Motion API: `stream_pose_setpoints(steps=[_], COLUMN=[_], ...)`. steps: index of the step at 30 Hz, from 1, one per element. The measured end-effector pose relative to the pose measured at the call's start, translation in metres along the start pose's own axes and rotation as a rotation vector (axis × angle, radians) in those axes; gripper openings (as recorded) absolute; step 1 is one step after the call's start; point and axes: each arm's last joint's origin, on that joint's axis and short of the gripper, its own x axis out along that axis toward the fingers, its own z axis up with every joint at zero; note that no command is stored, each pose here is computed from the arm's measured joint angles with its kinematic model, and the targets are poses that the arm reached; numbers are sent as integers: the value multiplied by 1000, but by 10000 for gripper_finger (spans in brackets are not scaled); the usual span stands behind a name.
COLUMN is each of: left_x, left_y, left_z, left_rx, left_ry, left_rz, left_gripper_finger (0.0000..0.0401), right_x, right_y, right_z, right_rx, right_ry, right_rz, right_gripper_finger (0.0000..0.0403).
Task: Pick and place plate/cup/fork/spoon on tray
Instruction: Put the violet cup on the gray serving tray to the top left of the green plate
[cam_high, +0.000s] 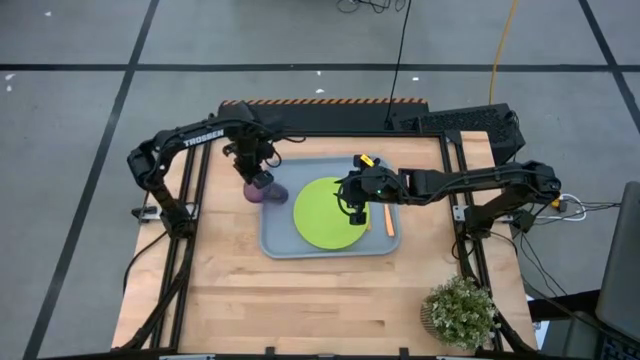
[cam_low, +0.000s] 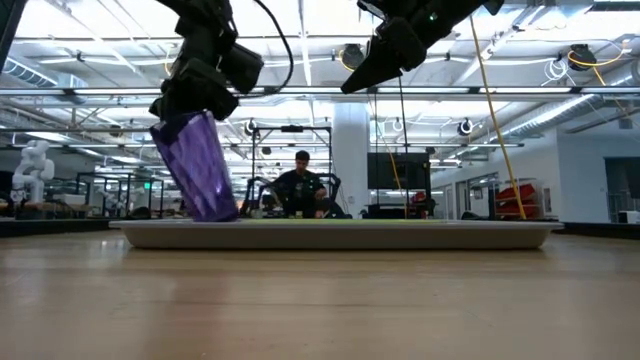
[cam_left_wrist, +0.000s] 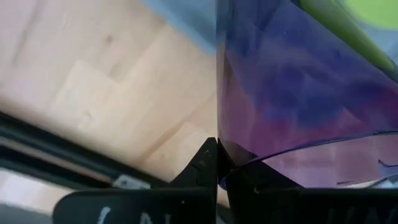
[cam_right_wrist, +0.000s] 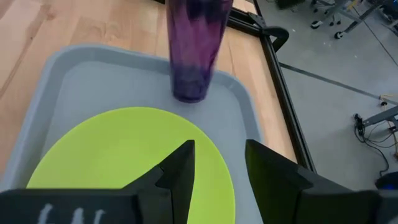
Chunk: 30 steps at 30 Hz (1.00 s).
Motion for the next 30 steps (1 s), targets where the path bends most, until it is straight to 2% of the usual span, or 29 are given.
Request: stream_pose_setpoints(steps=[8,20,24,30], left_x=[-31,-45,-38,-11], left_y=[3,-13,-13,-10], left_z=[-37,-71,-84,-105], left_rx=[-29,-39,-69,-110], left_ry=[-147,-236,-218,-133], left_rz=[10,-41,-73,-99], left_gripper_finger=[10,10,10,10], right_x=[0,0,0,0], right_y=[0,0,1,1], right_z=[0,0,-3,-4], right_rx=[0,22,24,42], right_ry=[1,2,26,41], right_rz=[0,0,7,11], right_gripper_finger=[134,134,134,134])
